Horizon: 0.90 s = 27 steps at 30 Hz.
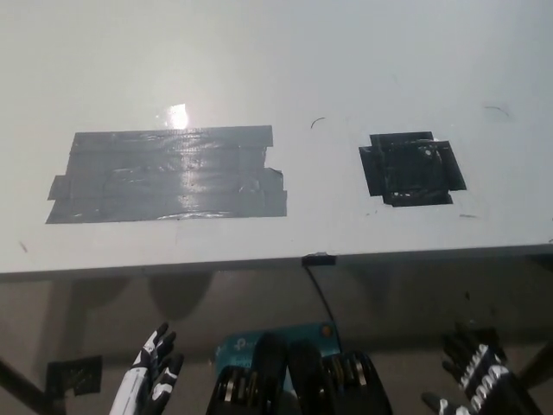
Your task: A spray bottle is kept on the black marked spot on the table infront of the robot and the robot extends its right arm to pick it up and hands it to a person
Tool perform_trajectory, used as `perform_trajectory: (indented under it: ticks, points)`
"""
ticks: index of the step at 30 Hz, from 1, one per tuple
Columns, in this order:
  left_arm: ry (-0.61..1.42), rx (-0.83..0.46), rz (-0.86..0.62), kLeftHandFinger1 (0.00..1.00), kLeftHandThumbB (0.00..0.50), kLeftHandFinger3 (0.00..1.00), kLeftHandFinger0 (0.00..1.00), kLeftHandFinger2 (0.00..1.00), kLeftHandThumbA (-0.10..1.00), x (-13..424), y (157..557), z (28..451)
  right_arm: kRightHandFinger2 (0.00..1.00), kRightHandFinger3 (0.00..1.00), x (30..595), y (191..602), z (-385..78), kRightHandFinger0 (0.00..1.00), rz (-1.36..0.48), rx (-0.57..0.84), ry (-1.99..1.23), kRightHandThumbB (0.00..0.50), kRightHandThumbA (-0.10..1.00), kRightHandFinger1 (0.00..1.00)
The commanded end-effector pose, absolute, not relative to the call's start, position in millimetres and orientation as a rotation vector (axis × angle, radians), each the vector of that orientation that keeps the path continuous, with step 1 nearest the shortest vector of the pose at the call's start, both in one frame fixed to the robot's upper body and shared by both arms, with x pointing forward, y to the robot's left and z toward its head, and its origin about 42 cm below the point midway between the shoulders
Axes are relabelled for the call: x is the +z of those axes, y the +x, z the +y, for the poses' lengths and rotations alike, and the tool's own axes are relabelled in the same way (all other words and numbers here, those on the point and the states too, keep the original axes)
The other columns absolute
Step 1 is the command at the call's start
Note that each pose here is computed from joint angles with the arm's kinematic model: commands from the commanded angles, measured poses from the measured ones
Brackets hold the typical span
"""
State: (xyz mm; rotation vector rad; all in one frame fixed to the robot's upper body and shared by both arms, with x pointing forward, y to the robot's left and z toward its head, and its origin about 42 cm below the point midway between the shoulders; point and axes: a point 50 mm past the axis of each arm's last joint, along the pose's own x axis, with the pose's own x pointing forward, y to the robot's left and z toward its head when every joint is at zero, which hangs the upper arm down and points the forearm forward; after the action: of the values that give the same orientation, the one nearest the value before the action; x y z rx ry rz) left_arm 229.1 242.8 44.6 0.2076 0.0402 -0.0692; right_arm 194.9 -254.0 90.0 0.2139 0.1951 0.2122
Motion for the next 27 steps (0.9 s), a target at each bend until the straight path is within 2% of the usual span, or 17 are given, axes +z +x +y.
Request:
perform_trajectory:
  ticks: [1,7,9,15,18,27]
  points:
    - [0.205,-0.088,-0.005,1.0,0.34,1.0,1.0,1.0,0.83,52.8,231.3,246.4,1.0,1.0,87.1,199.7,-251.8,1.0,-0.069,0.259,0.094,0.436,0.88,1.0]
    - [0.205,-0.086,-0.007,1.0,0.343,1.0,1.0,1.0,0.84,53.3,231.5,246.8,1.0,1.0,72.0,204.4,-253.5,1.0,-0.025,0.238,0.075,0.462,0.9,1.0]
    - [0.205,-0.088,-0.006,1.0,0.345,1.0,1.0,1.0,0.84,54.2,232.8,246.6,1.0,1.0,70.1,204.9,-254.4,1.0,-0.024,0.229,0.056,0.486,0.91,1.0]
    - [0.211,-0.092,-0.005,1.0,0.342,1.0,1.0,1.0,0.86,54.6,232.7,247.4,1.0,1.0,72.6,204.3,-253.6,1.0,-0.033,0.231,0.051,0.481,0.91,1.0]
    - [0.21,-0.09,-0.006,1.0,0.343,1.0,1.0,1.0,0.86,54.6,232.0,247.7,1.0,1.0,74.6,204.5,-253.7,1.0,-0.047,0.234,0.038,0.455,0.91,1.0]
    - [0.208,-0.086,-0.003,1.0,0.347,1.0,1.0,1.0,0.85,55.4,232.6,247.1,1.0,1.0,76.0,206.5,-252.5,1.0,-0.048,0.237,0.046,0.463,0.89,1.0]
